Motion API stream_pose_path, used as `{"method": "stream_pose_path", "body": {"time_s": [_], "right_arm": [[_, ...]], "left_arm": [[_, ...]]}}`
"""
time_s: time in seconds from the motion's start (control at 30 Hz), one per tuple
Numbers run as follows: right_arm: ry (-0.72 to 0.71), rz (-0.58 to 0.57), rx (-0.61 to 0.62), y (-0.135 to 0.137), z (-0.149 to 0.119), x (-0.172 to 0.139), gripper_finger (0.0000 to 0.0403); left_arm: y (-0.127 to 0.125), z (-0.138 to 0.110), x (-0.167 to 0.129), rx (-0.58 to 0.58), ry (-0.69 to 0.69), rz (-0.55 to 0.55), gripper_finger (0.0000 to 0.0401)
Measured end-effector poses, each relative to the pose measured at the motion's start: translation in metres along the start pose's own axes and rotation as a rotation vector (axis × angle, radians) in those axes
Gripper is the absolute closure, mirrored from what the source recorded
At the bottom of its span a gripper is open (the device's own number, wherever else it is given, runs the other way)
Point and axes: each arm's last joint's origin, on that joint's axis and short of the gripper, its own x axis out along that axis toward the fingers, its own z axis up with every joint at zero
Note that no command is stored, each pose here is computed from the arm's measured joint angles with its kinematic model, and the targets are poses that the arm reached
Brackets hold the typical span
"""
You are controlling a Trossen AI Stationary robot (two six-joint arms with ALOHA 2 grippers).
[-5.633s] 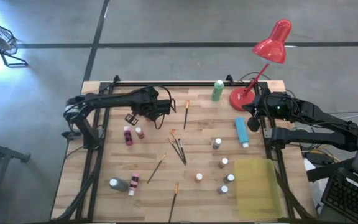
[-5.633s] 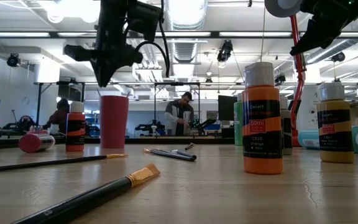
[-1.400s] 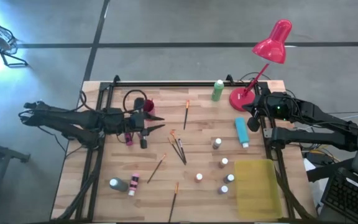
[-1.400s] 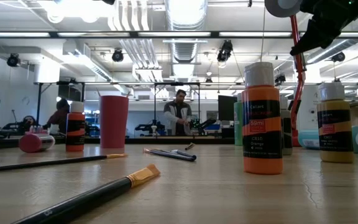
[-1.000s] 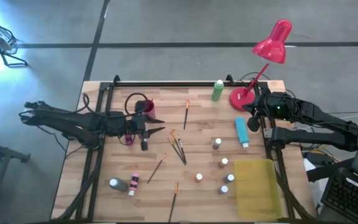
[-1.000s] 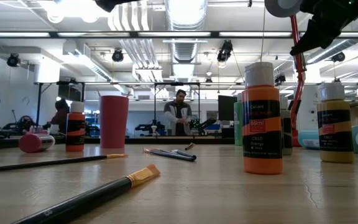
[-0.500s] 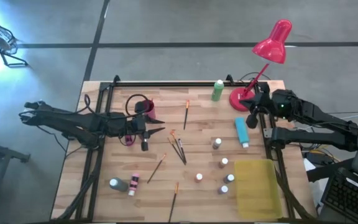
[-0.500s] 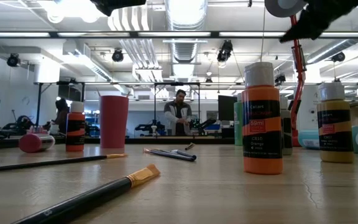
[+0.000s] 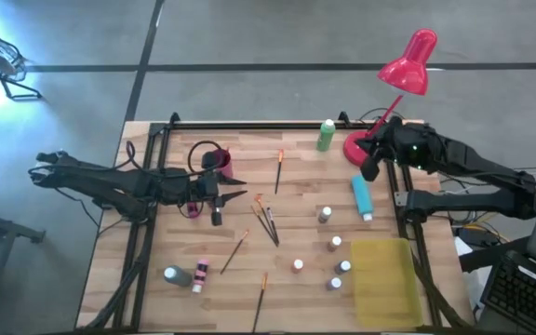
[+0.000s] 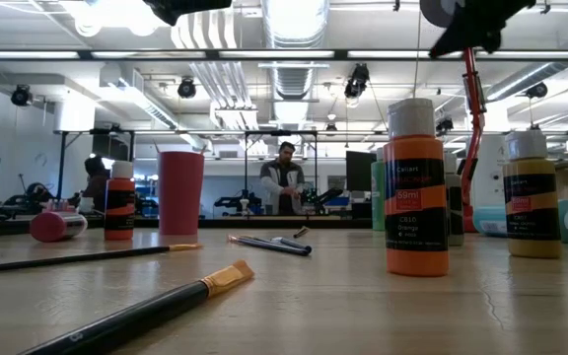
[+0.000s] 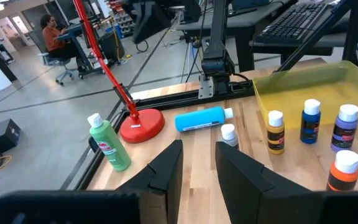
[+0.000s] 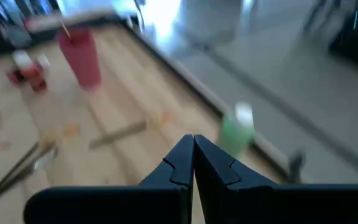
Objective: Pick & Place Paint Supplies
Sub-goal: Put the light blue paint bottle into the yellow bin
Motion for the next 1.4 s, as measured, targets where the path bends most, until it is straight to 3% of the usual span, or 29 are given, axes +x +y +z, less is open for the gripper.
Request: {"method": "stream_pose_path", "body": {"time_s": [0.23, 0.33, 0.53, 0.8, 1.1, 1.4], "right_arm": [[0.402, -0.091, 0.166, 0.001, -0.015, -0.014, 0.0378], [0.506, -0.128, 0.241, 0.003, -0.025, -0.023, 0.0369], [0.599, -0.131, 0.414, 0.015, -0.047, -0.023, 0.0339], [0.769, -0.222, 0.549, 0.032, -0.075, -0.001, 0.0268], [0.960, -0.278, 0.567, 0.048, -0.090, 0.023, 0.0199], [0.967, -0.260, 0.604, 0.058, -0.107, 0.046, 0.0192]], "left_arm": [[0.000, 0.000, 0.000, 0.014, 0.000, 0.000, 0.0300], [0.000, -0.001, 0.000, 0.029, 0.001, 0.000, 0.0300], [0.000, -0.011, 0.002, 0.071, 0.041, 0.037, 0.0300], [0.002, -0.018, 0.004, 0.129, 0.053, 0.058, 0.0300], [0.001, -0.036, 0.007, 0.124, 0.056, 0.068, 0.0300], [-0.002, -0.048, 0.007, 0.120, 0.053, 0.069, 0.0300]]}}
